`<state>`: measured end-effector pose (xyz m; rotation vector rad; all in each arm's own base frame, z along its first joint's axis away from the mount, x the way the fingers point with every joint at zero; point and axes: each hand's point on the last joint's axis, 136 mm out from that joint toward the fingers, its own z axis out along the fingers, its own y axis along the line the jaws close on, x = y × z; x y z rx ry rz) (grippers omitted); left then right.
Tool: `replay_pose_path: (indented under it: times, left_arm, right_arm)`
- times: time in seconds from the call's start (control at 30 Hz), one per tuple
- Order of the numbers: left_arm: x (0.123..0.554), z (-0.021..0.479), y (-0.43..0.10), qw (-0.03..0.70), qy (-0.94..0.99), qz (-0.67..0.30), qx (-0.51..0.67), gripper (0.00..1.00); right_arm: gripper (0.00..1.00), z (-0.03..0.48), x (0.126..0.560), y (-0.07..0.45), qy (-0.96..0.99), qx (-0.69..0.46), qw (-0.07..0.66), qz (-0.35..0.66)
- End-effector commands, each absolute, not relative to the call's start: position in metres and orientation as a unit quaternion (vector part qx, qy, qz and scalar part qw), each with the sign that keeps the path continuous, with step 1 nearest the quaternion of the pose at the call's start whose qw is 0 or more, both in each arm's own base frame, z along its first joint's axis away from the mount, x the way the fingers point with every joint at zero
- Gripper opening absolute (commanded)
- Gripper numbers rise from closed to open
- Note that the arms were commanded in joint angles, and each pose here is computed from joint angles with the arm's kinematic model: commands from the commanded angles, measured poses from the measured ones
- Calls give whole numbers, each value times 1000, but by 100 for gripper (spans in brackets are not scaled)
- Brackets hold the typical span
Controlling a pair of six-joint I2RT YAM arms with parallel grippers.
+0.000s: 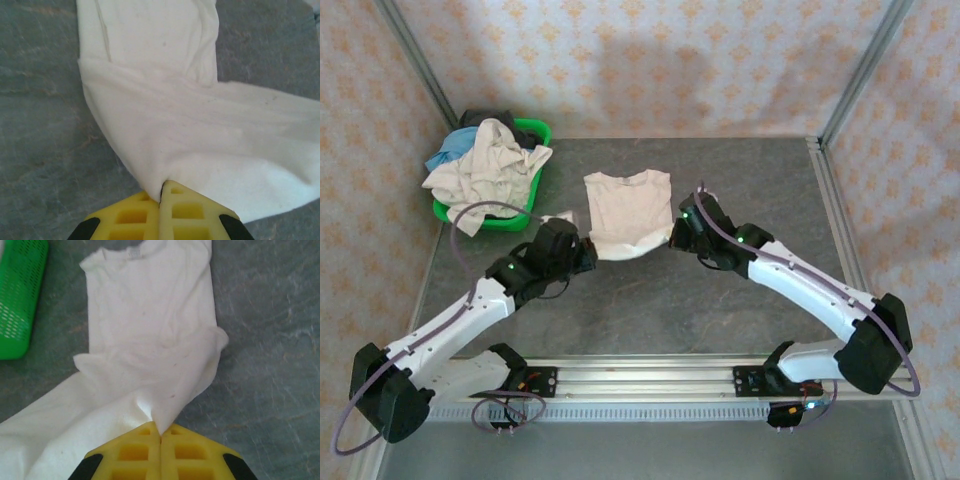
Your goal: Fold and stack the t-shirts
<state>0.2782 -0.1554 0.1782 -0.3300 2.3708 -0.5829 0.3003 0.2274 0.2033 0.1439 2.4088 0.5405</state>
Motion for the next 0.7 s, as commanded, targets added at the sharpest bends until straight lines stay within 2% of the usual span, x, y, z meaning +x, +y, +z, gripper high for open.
replay_pose_path:
  times: [0.0,0.13,0.27,0.67]
  left_arm:
    - [294,194,-130,353,907,-179,-144,0]
    - [325,206,-123,362,902,-175,-159,0]
    - [358,199,-123,341,911,-168,-162,0]
    - [439,185,-73,333,910,-85,-234,0]
  right_arm:
    - [0,217,320,229,918,46,346,189]
    - [0,219,350,235,922,51,339,180]
    - [0,215,378,238,925,62,329,180]
    - [0,182,449,247,938,79,287,179]
